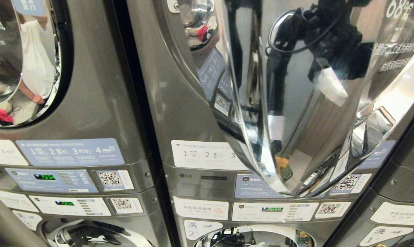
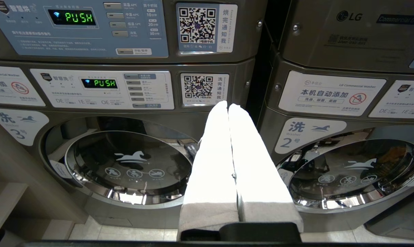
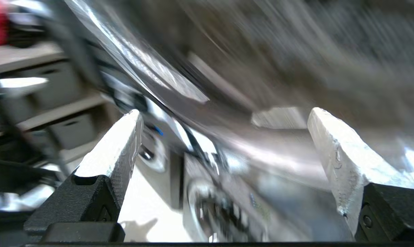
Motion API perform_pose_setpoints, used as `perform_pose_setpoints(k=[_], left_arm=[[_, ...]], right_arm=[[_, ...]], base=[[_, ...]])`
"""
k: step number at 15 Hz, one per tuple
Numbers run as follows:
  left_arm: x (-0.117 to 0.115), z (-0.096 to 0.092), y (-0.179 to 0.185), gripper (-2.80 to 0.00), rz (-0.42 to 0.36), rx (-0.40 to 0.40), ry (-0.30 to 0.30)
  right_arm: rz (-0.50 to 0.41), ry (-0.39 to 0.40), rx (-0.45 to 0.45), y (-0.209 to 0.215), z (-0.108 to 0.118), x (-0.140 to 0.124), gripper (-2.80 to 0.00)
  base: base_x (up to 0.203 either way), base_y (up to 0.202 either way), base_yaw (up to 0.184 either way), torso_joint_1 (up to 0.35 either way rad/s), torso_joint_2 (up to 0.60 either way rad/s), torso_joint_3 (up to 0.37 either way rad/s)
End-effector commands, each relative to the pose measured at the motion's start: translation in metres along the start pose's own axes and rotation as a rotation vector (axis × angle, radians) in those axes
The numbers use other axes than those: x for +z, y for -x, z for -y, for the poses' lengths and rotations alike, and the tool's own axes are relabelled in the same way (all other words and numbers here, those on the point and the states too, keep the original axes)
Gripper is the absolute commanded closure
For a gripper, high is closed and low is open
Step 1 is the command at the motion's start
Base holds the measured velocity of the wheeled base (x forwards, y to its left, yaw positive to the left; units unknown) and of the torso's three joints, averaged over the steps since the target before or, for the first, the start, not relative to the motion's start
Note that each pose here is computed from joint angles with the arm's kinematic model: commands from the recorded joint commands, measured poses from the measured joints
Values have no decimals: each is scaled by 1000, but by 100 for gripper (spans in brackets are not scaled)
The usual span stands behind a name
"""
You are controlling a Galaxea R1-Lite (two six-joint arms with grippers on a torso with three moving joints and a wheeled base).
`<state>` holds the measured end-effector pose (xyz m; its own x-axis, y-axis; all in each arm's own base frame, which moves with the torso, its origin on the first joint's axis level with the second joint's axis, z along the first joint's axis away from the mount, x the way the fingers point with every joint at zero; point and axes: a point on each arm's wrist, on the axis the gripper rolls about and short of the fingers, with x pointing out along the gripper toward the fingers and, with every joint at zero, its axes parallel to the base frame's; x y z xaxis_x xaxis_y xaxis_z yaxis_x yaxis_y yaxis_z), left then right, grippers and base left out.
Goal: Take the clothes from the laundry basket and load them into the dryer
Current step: Open the dryer
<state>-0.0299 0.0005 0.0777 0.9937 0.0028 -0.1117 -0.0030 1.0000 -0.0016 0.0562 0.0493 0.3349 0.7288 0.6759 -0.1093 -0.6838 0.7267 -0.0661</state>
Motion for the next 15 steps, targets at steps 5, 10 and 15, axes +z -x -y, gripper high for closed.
perform_pose_setpoints(k=[5, 10, 15], left_arm=[[0, 0, 0, 0, 0, 0, 0], [0, 0, 0, 0, 0, 0, 0], [0, 0, 0, 0, 0, 0, 0]], right_arm=[[-151, -278, -702, 51, 3, -102, -280], [-233, -326, -939, 73, -30, -196, 0], [-257, -186, -803, 67, -29, -231, 0]], base=[[0, 0, 0, 0, 0, 0], [0, 0, 0, 0, 0, 0], [0, 0, 0, 0, 0, 0]])
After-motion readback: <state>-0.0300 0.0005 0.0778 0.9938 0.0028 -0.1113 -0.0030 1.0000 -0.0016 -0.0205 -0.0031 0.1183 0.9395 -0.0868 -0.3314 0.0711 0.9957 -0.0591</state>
